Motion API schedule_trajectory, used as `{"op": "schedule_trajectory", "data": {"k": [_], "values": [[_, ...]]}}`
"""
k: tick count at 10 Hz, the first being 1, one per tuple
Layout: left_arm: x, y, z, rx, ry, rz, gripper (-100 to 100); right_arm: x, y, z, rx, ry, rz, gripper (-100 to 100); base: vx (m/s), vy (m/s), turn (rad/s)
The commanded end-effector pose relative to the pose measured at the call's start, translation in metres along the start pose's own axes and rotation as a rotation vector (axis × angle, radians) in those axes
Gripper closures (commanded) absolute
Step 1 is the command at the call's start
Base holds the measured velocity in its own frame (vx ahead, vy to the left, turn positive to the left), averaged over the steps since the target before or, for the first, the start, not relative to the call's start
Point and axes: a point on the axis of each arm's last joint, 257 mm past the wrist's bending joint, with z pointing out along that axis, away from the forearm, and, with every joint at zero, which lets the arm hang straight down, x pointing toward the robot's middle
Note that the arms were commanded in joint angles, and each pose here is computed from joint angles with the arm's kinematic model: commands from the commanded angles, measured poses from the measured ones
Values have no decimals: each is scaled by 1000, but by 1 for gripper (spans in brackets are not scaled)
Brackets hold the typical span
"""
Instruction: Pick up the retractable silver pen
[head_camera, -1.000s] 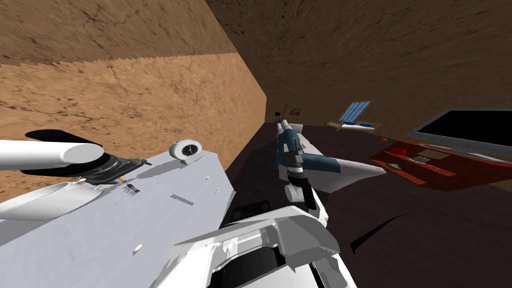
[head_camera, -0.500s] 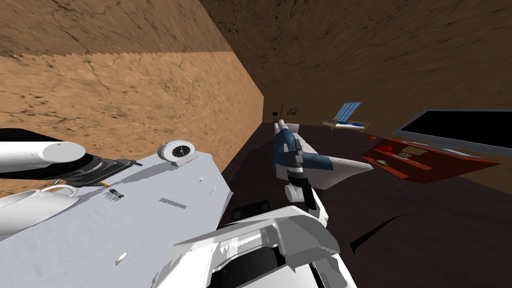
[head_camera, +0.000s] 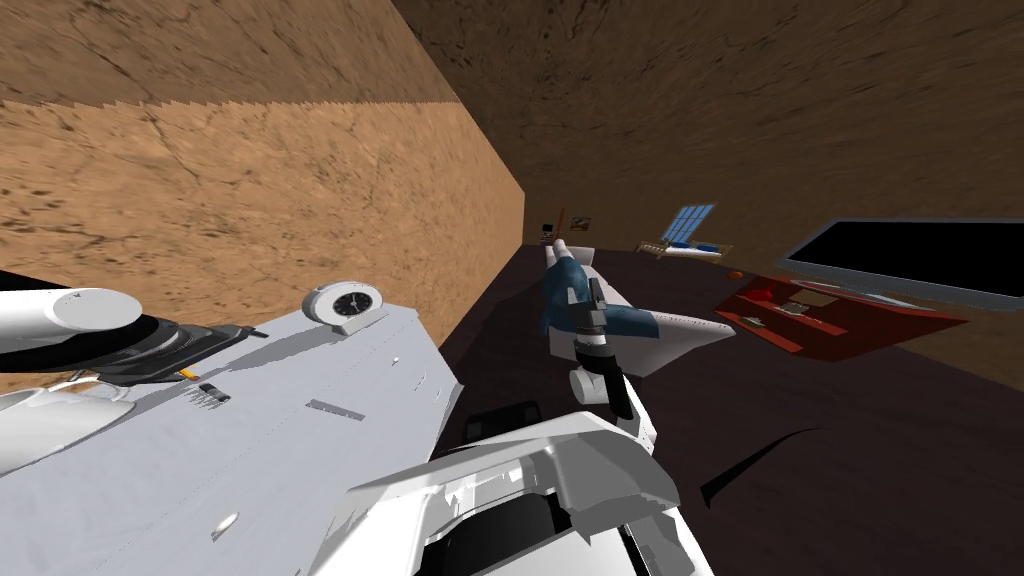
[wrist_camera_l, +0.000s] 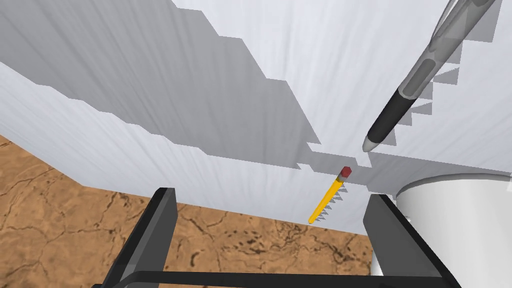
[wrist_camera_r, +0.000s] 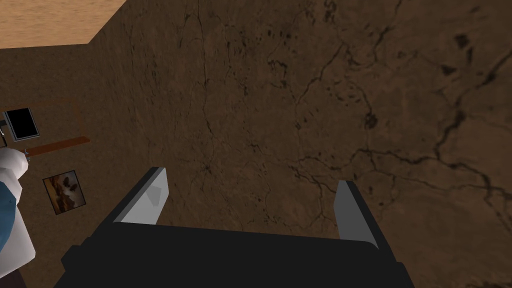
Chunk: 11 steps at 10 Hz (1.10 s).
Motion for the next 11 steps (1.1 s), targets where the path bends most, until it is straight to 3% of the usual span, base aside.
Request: {"op": "schedule_trajectory", "data": {"k": [1, 3, 4, 7, 9, 11], "values": [[-3, 13, 5, -17, 7, 10, -100, 0, 0, 0, 0, 0, 0, 0, -9, -47, 12], [-2, 36, 12, -52, 27, -28, -100, 0, 0, 0, 0, 0, 0, 0, 0, -2, 3], [-14, 29, 13, -17, 0, -12, -100, 0, 0, 0, 0, 0, 0, 0, -25, -71, -148], [-8, 64, 24, -70, 36, -40, -100, 0, 0, 0, 0, 0, 0, 0, -8, -51, -18], [-19, 59, 25, -40, 12, -30, -100, 0, 0, 0, 0, 0, 0, 0, -10, -25, -77], [-12, 82, 32, -73, 38, -25, -100, 0, 0, 0, 0, 0, 0, 0, -19, -66, -31]]}}
